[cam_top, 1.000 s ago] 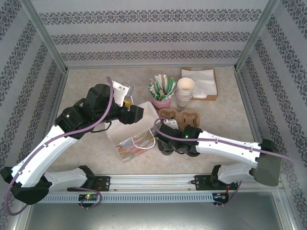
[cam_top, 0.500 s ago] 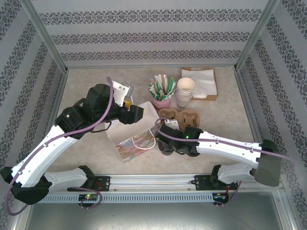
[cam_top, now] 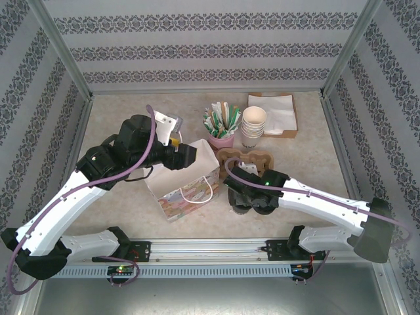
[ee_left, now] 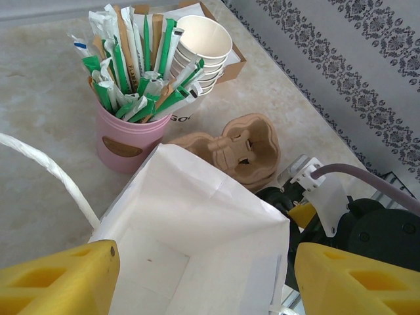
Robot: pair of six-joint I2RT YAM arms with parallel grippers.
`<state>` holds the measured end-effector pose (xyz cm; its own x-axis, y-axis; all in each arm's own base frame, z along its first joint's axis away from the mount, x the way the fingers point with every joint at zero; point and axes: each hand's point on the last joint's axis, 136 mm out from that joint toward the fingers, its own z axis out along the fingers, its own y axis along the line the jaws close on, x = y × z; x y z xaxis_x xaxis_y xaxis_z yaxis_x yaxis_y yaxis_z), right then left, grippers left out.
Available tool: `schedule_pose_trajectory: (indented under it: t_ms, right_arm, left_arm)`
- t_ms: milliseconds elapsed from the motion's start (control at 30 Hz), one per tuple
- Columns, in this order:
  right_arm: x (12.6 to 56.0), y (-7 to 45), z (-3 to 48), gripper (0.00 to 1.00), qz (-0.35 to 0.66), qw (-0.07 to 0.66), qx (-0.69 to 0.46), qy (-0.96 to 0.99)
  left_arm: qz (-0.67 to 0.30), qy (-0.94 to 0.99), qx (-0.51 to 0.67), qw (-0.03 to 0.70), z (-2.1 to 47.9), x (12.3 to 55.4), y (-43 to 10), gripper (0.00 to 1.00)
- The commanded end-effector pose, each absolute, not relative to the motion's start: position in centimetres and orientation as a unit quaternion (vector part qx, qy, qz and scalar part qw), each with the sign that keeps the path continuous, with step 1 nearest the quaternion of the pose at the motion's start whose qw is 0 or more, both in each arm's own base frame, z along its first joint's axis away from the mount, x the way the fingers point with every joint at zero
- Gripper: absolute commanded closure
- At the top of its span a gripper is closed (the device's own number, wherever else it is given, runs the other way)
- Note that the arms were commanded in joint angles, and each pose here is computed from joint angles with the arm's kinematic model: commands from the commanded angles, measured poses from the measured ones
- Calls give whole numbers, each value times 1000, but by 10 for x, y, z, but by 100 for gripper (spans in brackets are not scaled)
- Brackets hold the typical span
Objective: Pack the takeout coffee
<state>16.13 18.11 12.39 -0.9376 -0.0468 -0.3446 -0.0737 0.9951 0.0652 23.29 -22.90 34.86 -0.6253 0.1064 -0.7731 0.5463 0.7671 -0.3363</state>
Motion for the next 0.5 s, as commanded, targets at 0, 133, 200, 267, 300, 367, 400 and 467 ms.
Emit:
schedule_pose_trajectory:
  t_ms: [0, 133, 200, 267, 300, 367, 400, 467]
  right_arm:
    - [140, 141, 106, 30, -45, 121, -41, 991]
    - [144, 144, 114, 27, -39, 129, -43, 990]
    - [145, 146, 116, 24, -35, 132, -44, 990]
    - [146, 146, 118, 22, -34, 133, -43, 990]
    - [147, 146, 119, 22, -33, 134, -43, 990]
    - [148, 148, 121, 21, -28, 137, -43, 989]
    - [149, 149, 123, 21, -25, 139, -42, 989]
    - [150, 150, 125, 19, -20, 141, -41, 989]
  left_arm:
    - [-290, 850, 193, 394, 357, 231, -233, 28]
    - [-290, 851, 192, 393, 356, 231, -233, 28]
    - [-289, 851, 193, 392, 356, 231, -233, 28]
    - [-290, 851, 193, 392, 356, 231, -233, 29]
    - [-289, 852, 193, 392, 356, 231, -233, 28]
    - [-289, 851, 193, 394, 357, 231, -233, 28]
    - [-289, 851, 193, 393, 357, 232, -233, 28]
    - [-289, 852, 194, 392, 356, 231, -234, 28]
